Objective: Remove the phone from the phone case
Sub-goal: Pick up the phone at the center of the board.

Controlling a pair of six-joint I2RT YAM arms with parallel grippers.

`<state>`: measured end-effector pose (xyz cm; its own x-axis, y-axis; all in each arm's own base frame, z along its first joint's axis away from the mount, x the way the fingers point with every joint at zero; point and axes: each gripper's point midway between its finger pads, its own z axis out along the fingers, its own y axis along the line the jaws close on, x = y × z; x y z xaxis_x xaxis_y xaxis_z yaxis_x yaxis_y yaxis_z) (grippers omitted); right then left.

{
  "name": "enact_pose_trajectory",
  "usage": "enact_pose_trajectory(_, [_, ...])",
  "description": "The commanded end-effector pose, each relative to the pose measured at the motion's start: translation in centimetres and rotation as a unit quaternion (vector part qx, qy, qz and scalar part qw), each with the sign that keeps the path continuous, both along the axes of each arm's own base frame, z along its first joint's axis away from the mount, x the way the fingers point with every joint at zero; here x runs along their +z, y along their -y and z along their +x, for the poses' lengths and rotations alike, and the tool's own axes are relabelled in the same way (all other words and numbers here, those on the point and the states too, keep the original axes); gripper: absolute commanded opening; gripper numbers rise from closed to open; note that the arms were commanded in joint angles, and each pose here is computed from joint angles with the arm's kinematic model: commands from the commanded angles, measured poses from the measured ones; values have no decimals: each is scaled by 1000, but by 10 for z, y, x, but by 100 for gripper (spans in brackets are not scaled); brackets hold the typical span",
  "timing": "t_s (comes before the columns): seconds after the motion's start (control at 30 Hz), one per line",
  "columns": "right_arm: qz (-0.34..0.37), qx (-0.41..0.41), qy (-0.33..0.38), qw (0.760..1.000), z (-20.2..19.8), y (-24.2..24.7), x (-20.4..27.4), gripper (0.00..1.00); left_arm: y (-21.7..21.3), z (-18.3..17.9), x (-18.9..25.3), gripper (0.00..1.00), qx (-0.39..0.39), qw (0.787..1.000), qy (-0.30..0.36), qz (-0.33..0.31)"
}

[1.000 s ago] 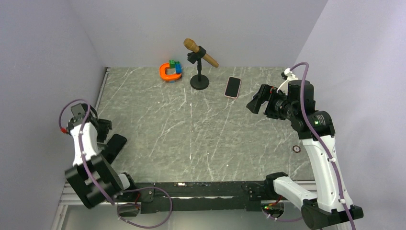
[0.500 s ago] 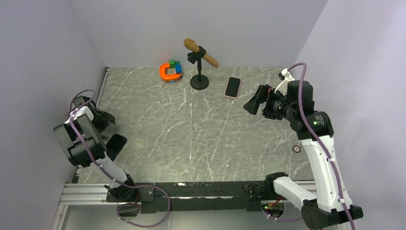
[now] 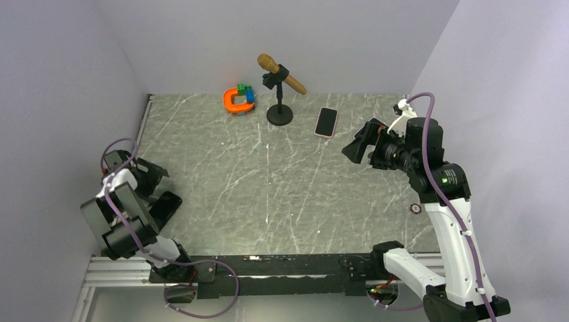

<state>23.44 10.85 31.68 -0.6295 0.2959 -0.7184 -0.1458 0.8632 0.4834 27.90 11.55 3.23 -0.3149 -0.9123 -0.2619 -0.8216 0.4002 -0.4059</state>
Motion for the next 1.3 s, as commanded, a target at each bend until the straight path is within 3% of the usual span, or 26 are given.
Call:
enact_pose_trajectory(0.0, [17, 7, 24, 1000, 5, -5, 8, 100, 37, -8, -13, 99, -10, 997, 15, -78])
enact_pose_trajectory(0.17, [25, 7, 21, 999, 7, -7, 3, 100, 61, -7, -9, 100, -70, 994, 30, -72])
enact_pose_trajectory(0.43, [27, 2, 16, 1000, 7, -7, -6, 100, 67, -18, 40, 99, -117, 987, 22, 104])
enact_pose_trajectory(0.63, [22, 3, 6, 1000, 11, -7, -9, 100, 100, -42, 43, 99, -94, 993, 41, 66])
enact_pose_trajectory(0.77, [35, 3, 15, 999, 9, -9, -5, 100, 108, -69, 26, 99, -58, 998, -21, 27])
enact_pose_trajectory(1.0, [42, -2, 9, 999, 12, -10, -13, 100, 132, -89, -4, 99, -60, 994, -82, -47])
enact_pose_trajectory(1.17, [49, 4, 13, 999, 12, -13, -9, 100, 119, -77, -12, 99, -55, 994, -88, -28])
enact_pose_trajectory(1.27, [43, -1, 15, 999, 13, -11, -5, 100, 106, -51, -5, 99, -60, 995, -82, -24])
